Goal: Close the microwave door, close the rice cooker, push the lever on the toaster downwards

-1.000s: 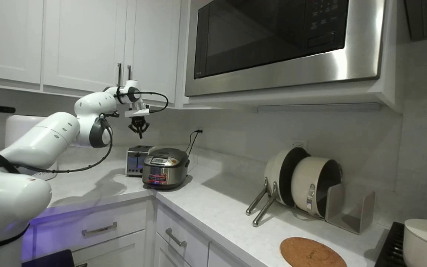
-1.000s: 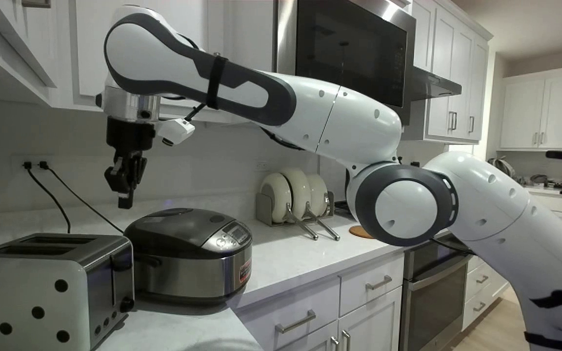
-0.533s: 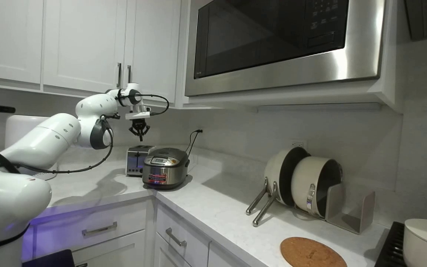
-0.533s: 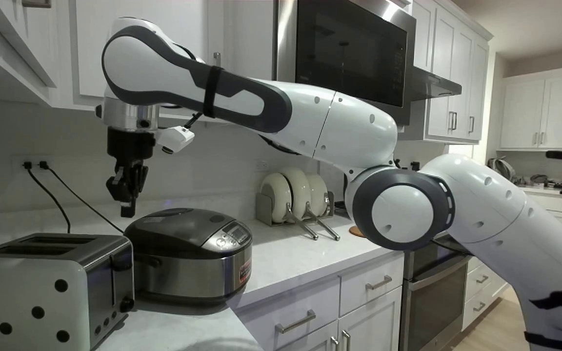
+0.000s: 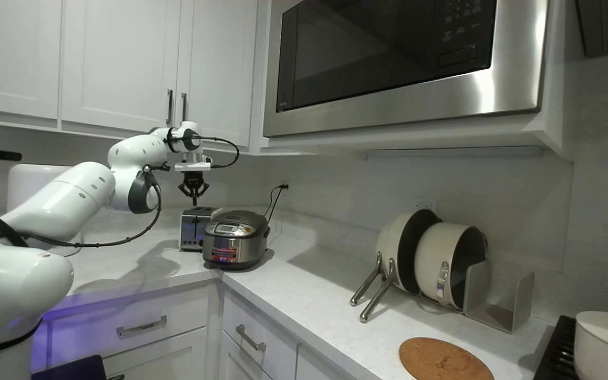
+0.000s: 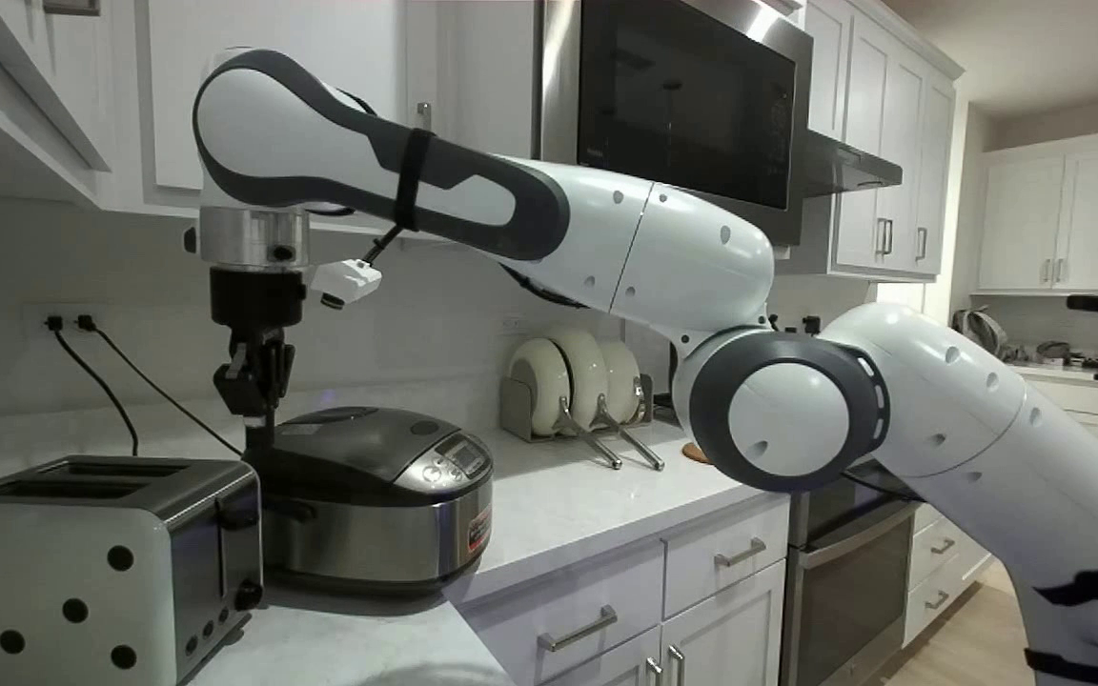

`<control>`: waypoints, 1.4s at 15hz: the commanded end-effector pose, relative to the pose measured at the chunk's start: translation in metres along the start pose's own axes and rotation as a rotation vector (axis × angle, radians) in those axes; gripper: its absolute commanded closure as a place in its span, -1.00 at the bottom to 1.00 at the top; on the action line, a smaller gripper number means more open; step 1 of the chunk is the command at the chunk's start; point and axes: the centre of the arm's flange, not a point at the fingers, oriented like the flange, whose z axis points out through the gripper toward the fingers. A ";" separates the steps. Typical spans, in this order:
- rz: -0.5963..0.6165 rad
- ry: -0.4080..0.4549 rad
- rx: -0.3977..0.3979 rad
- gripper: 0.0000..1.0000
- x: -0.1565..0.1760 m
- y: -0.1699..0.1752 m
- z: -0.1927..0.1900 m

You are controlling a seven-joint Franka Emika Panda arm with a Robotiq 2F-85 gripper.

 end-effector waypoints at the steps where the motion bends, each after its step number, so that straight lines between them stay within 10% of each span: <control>1: 0.020 -0.004 0.059 1.00 -0.062 -0.030 0.033; 21: 0.020 0.038 0.131 1.00 -0.048 -0.021 0.103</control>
